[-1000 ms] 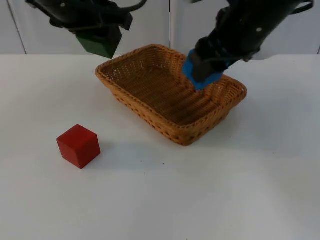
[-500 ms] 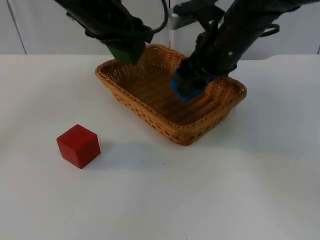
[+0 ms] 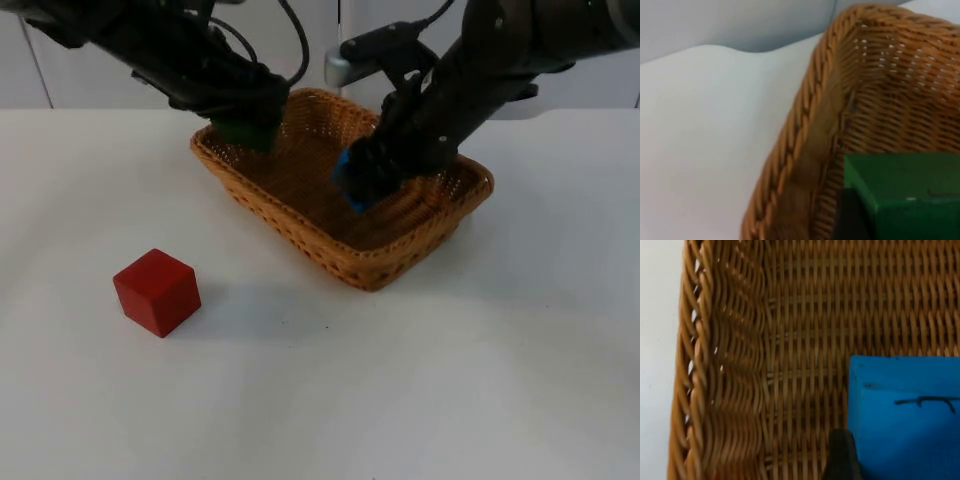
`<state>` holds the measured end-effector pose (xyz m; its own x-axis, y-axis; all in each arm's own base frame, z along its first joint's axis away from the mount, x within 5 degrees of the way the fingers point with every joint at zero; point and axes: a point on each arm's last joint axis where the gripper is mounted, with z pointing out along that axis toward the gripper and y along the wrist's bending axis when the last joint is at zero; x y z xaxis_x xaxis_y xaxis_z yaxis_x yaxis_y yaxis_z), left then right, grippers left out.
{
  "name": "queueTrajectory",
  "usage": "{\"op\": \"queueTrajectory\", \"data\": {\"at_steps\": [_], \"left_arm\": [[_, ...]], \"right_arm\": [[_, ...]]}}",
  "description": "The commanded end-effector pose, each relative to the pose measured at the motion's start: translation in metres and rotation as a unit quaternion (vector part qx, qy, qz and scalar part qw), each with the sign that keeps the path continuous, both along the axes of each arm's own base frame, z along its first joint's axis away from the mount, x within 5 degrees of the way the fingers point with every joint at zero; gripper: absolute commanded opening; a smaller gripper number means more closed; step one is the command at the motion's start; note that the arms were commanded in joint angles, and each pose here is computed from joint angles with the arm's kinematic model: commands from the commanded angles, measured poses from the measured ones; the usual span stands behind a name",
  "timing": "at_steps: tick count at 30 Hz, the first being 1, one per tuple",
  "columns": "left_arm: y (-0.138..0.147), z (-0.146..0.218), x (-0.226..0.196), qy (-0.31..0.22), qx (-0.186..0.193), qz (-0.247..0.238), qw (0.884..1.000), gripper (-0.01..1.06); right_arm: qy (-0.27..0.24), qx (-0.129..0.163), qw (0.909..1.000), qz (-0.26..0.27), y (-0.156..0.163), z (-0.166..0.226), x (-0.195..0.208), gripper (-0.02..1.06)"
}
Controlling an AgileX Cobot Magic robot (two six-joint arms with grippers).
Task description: Pick up one cube with each hand and place exactly two cubes into the same basket, leaving the remaining cube outside.
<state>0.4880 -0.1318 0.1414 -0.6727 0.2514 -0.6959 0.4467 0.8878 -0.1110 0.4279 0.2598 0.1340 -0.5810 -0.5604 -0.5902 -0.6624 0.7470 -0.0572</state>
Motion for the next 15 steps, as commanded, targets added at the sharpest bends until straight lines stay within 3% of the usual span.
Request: {"op": "queueTrajectory", "data": {"at_steps": [1,15], "left_arm": [[-0.002,-0.002,0.002,0.0,-0.016,0.008,1.0,0.0],[-0.005,-0.022,0.0,0.035,-0.026,0.003,0.999,0.0]], "right_arm": [[-0.017,0.011,0.9998,-0.005,0.0,0.003,0.004,0.0],[-0.022,0.014,0.9996,-0.007,0.0,0.004,0.005,0.0]]}}
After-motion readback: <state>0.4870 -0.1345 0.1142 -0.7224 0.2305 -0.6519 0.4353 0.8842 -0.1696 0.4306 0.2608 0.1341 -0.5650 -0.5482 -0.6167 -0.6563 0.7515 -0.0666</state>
